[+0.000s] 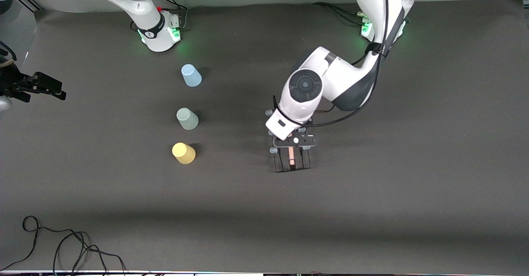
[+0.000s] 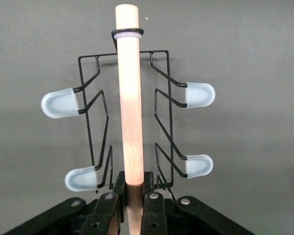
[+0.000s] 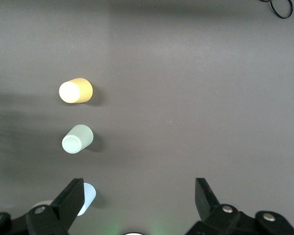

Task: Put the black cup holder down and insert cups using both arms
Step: 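Carry the rack to the table middle and lower it with the left gripper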

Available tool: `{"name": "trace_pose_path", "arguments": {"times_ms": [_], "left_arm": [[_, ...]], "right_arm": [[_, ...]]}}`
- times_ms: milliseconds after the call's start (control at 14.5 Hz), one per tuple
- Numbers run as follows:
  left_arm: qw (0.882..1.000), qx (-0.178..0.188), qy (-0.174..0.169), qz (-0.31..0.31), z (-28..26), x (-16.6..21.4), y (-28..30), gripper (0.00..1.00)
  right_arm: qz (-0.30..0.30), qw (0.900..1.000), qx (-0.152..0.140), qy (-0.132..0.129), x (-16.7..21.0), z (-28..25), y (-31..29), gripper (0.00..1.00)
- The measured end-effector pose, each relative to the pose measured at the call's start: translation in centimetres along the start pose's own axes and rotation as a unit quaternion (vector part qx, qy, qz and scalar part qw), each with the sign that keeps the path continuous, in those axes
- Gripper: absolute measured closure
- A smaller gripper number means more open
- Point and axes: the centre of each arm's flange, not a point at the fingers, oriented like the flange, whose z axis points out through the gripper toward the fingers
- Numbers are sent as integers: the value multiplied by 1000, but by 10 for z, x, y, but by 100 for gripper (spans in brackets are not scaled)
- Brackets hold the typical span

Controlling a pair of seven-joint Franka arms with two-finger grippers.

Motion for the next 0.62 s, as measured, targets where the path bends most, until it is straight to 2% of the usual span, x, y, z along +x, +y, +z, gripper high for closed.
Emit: {"name": "trace_pose_path", "arguments": {"times_ms": [622], "left_arm": [[1000,6,-15,-6,21,-9,10,84]], "right_arm": [[-4,1000,0,-4,0,1,-5,0]]}}
